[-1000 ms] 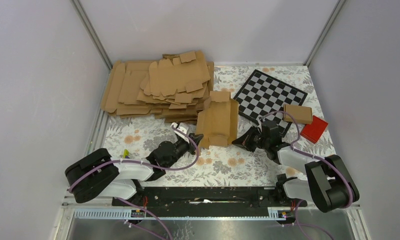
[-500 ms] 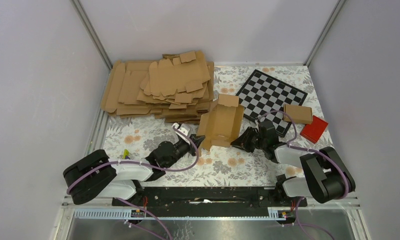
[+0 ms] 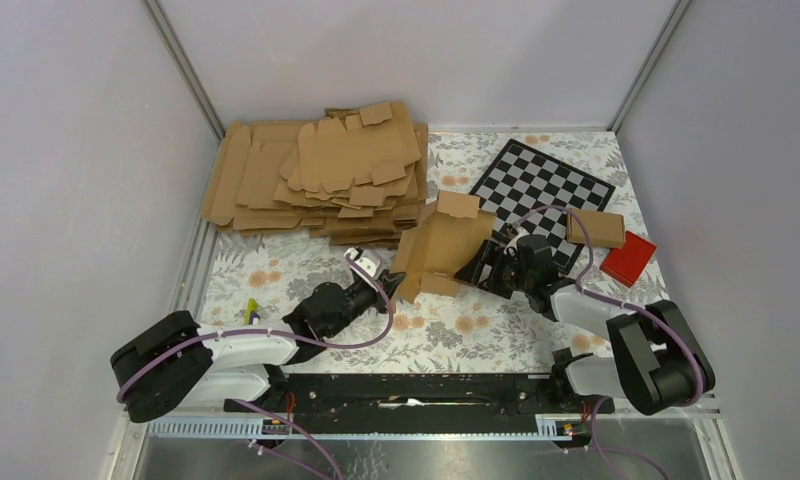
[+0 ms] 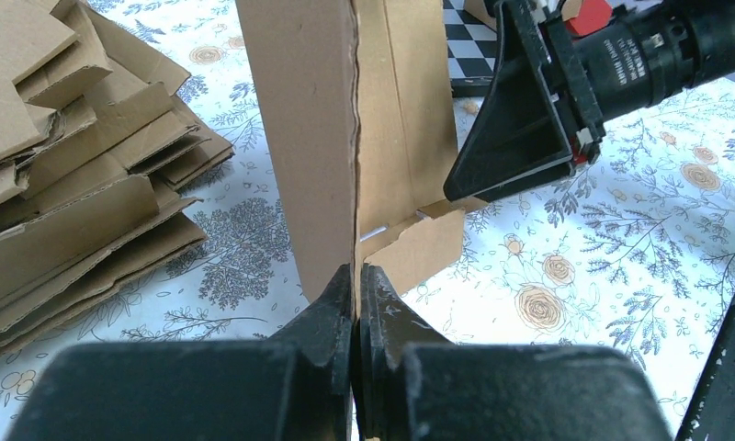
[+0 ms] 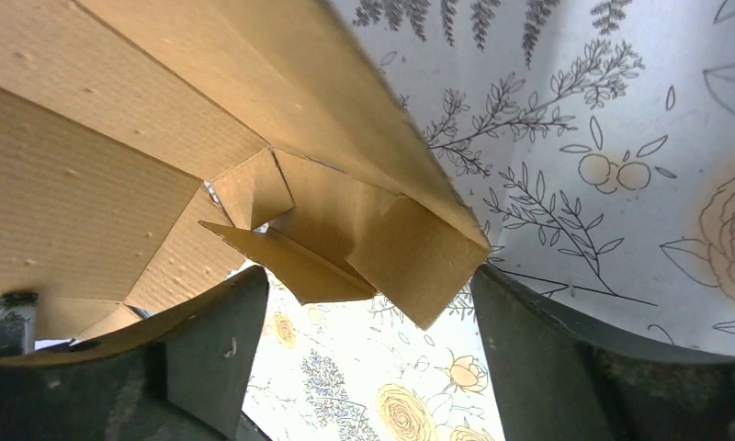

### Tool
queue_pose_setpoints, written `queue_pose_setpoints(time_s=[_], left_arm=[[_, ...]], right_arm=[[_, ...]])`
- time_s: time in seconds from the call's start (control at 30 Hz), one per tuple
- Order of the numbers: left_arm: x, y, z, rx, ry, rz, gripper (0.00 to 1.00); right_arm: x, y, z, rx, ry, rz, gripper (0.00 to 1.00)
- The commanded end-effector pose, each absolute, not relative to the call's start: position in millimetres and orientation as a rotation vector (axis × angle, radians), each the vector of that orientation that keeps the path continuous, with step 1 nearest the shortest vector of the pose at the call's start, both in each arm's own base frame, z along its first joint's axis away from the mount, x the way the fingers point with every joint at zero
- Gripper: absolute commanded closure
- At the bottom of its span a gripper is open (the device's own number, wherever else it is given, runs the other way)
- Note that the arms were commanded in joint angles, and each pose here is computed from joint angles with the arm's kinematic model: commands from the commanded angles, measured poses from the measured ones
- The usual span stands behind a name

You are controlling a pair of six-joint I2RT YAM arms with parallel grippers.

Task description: Fold the paper box

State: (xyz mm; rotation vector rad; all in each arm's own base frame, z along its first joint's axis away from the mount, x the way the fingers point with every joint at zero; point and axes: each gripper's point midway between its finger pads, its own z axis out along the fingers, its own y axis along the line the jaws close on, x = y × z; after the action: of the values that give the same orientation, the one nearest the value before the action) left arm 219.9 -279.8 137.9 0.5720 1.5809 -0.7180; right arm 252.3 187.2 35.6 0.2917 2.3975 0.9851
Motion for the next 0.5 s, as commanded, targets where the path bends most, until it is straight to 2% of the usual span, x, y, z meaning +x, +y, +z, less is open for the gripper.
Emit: queue_pose_setpoints(time_s=[0.0, 0.07, 0.23, 0.37, 0.47], left_arm=[[221.4, -286.1, 147.9, 0.587, 1.55, -0.719, 1.0], [221.4, -285.9, 148.1, 0.587, 1.548, -0.719, 1.0], [220.5, -286.2, 148.0, 0.587, 1.545, -0.726, 1.0], [219.6, -285.6, 148.8, 0.578, 1.541, -0.735, 1.0], [218.3, -284.8, 149.8, 0.57, 1.54, -0.745, 1.0]], right_arm=[[264.8, 180.7, 60.9, 0.14, 2.317, 0.887, 0.05], [267.7, 172.9, 68.6, 0.106, 2.279, 0.824, 0.01], [277.8, 156.2, 79.7, 0.094, 2.215, 0.695, 0.0], [290.5, 160.9, 89.3, 0.091, 2.165, 0.712, 0.0], [287.2, 175.3, 96.1, 0.061, 2.156, 0.817, 0.1]])
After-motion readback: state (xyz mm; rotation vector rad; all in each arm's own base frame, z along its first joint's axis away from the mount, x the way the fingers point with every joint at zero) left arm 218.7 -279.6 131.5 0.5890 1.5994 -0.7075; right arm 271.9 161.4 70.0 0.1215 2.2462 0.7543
